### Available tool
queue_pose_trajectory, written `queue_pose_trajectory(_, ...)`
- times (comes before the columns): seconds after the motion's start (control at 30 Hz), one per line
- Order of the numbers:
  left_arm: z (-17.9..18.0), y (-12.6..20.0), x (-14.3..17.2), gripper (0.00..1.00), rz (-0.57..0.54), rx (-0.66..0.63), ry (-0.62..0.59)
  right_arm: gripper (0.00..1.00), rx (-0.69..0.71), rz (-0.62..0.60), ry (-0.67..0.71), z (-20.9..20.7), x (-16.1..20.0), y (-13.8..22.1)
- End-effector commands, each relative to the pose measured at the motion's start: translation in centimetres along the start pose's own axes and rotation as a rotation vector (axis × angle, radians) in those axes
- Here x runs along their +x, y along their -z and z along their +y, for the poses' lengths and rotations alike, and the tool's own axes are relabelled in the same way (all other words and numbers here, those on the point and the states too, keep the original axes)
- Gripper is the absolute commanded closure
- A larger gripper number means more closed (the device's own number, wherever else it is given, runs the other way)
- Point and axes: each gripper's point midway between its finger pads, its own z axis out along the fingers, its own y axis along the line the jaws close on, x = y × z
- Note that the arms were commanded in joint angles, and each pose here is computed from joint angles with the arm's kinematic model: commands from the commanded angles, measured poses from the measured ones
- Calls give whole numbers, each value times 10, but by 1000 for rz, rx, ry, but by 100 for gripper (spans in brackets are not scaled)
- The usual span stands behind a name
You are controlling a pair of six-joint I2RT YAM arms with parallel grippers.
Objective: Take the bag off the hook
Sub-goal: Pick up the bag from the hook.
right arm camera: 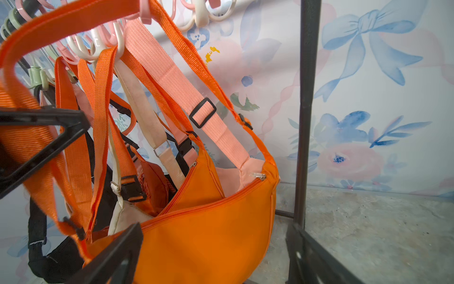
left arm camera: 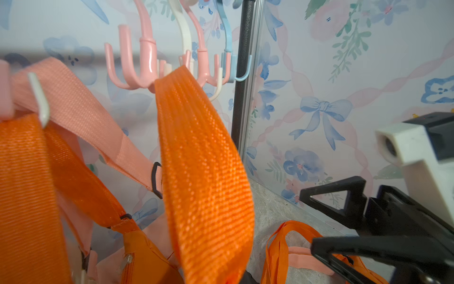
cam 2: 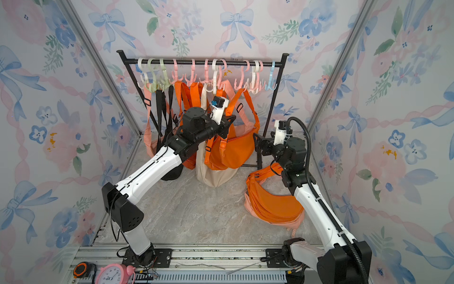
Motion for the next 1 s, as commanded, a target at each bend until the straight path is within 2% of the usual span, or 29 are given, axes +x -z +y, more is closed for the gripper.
queue_pose_trajectory(0.0,6,16,-11,100,-61,-7,2,10,-12,21,41,2,-11,-9)
queue_pose_trajectory(0.2,13,33,-20,100,-96,-2,30,14,-44,6,139,6,-31,-34)
queue_pose_trajectory(0.4,14,35,-12,100,-69,-2,37,20,-169,-20,157,22,-53,-71)
queue_pose_trajectory(0.6,9,35,-11,100,-66,16,48,18,-242,-75,173,38,-83,-97)
queue_pose_trajectory(0.63,10,35,-11,100,-65,15,48,18,-249,-56,164,36,-76,-109)
queue_pose_trajectory(0.77,7,33,-7,100,-59,20,47,18,-297,-58,136,44,-85,-126)
queue_pose_trajectory(0.97,3,28,-1,100,-44,25,43,26,-348,-13,149,65,-81,-148)
